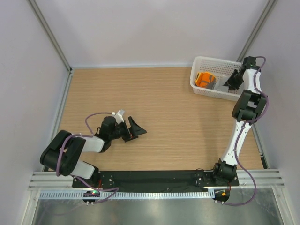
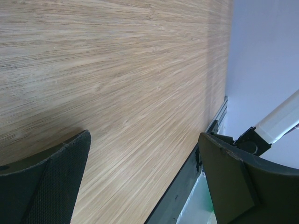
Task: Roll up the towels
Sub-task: Place the rolled towel into the container
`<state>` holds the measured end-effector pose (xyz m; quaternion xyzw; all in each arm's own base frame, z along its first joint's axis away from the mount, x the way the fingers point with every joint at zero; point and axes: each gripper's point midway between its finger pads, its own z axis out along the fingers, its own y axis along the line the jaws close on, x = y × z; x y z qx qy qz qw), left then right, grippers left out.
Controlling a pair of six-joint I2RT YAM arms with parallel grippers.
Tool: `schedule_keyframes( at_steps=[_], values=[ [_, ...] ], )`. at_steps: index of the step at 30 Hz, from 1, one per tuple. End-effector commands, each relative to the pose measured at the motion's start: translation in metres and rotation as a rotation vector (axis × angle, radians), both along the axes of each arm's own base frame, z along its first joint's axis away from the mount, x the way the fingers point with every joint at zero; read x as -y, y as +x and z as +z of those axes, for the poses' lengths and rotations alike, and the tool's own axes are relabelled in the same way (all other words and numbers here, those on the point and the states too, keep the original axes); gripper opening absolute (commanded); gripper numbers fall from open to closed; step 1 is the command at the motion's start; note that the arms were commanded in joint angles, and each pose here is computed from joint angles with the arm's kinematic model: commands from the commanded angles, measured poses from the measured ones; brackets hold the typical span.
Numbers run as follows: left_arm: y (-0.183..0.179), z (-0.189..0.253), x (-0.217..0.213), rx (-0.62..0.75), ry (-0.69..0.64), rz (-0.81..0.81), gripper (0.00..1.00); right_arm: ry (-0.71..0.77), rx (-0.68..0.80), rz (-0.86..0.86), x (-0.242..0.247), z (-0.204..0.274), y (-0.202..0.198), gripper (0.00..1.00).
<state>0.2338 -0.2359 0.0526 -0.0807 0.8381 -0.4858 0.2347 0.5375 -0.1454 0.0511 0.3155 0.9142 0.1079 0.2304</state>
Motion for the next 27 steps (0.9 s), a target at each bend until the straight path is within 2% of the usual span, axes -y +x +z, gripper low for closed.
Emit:
schedule_keyframes(
  at_steps=[1,7,10,11,14,17,18,19,22,24,27],
  values=[
    [0.000,-0.006,0.001,0.005,0.022,-0.021,0.98,-0.138,-0.100,-0.022,0.020,0.008,-0.023,0.01],
    [0.000,-0.008,0.000,0.002,0.027,-0.016,0.98,-0.318,-0.203,-0.029,0.025,0.005,-0.027,0.03],
    [0.000,-0.008,0.001,0.002,0.027,-0.017,0.98,-0.405,-0.222,0.003,0.012,0.008,-0.020,0.12],
    [0.000,-0.009,0.001,-0.001,0.028,-0.018,0.98,-0.419,-0.226,0.010,0.010,0.006,-0.019,0.17],
    [0.000,-0.009,0.000,-0.002,0.029,-0.018,0.98,-0.426,-0.244,0.016,0.005,-0.005,-0.017,0.22],
    [0.001,-0.010,0.000,-0.004,0.030,-0.015,0.97,-0.428,-0.272,0.021,0.004,-0.017,-0.020,0.34],
    [0.001,-0.010,0.000,-0.005,0.031,-0.015,0.98,-0.435,-0.279,0.020,0.005,-0.020,-0.020,0.45],
    [0.001,-0.010,0.001,-0.004,0.030,-0.015,0.98,-0.439,-0.284,0.019,0.005,-0.021,-0.021,0.48],
    [0.002,-0.011,0.000,-0.009,0.032,-0.013,0.97,-0.457,-0.300,0.012,0.009,-0.025,-0.023,0.55],
    [0.002,-0.011,0.000,-0.007,0.032,-0.011,0.97,-0.470,-0.301,0.006,0.011,-0.024,-0.023,0.62],
    [0.002,-0.010,0.001,-0.006,0.032,-0.013,0.97,-0.486,-0.291,-0.003,0.013,-0.014,-0.022,0.68]
  ],
)
